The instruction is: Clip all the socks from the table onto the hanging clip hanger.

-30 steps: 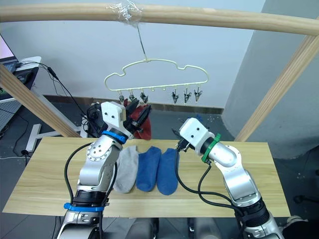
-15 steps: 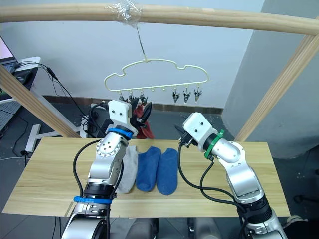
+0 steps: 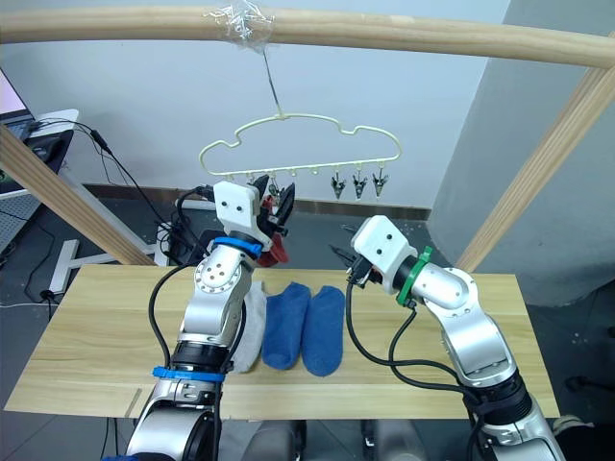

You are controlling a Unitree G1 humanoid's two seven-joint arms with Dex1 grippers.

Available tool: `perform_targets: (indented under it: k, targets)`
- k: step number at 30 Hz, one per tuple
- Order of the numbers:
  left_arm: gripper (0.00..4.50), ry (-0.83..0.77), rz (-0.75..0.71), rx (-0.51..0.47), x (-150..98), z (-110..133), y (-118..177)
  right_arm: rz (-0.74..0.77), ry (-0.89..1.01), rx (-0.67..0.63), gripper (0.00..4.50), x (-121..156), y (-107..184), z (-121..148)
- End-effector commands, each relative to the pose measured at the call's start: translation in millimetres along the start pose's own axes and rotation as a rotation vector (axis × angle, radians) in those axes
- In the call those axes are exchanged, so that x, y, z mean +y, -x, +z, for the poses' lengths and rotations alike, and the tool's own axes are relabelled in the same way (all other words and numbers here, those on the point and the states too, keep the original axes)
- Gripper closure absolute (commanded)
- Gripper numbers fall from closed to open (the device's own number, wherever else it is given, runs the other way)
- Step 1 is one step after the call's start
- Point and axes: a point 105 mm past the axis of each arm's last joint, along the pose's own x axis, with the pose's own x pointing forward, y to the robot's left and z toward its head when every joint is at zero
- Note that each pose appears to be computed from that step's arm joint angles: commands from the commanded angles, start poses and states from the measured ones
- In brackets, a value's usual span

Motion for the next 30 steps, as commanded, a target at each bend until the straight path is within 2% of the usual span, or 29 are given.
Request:
perform_targets:
  k: [1, 2, 5, 9, 11, 13, 14, 17, 23, 26, 30]
  targets:
    - [2.04, -0.009, -0.013, -0.039, -4, 11, -5, -0.016, 0.022, -0.042, 2.66, -3, 4, 13]
    - [2.04, -0.009, -0.013, -0.038, -4, 11, -5, -0.016, 0.022, -0.042, 2.66, -3, 4, 13]
    - [2.58, -0.016, -0.016, -0.04, -4, 11, -7, -0.021, 0.02, -0.042, 2.66, -3, 4, 13]
    - [3.82, -0.018, -0.016, -0.037, -3, 11, -8, -0.021, 0.015, -0.039, 2.66, -3, 5, 12]
    - [4.25, -0.021, -0.015, -0.036, -3, 12, -7, -0.013, 0.009, -0.035, 2.66, -1, 5, 11]
    - [4.49, -0.022, -0.016, -0.037, -3, 12, -7, -0.005, -0.003, -0.029, 2.66, 2, 4, 9]
    - [4.49, -0.018, -0.016, -0.037, -3, 12, -7, 0.0, -0.024, -0.017, 2.66, 4, 3, 6]
    - [4.5, 0.012, -0.036, -0.033, -3, 15, -7, 0.022, -0.062, 0.024, 2.14, 19, -4, -6]
    - [4.5, 0.12, -0.155, -0.001, 1, 24, -8, 0.011, -0.09, 0.139, 0.03, 53, -28, -37]
    - [4.5, 0.186, -0.294, 0.065, -1, 25, -4, -0.046, -0.16, 0.159, 0.03, 62, -47, -50]
    - [4.5, 0.178, -0.362, 0.119, 7, 26, 0, -0.028, -0.154, 0.196, 0.03, 75, -61, -72]
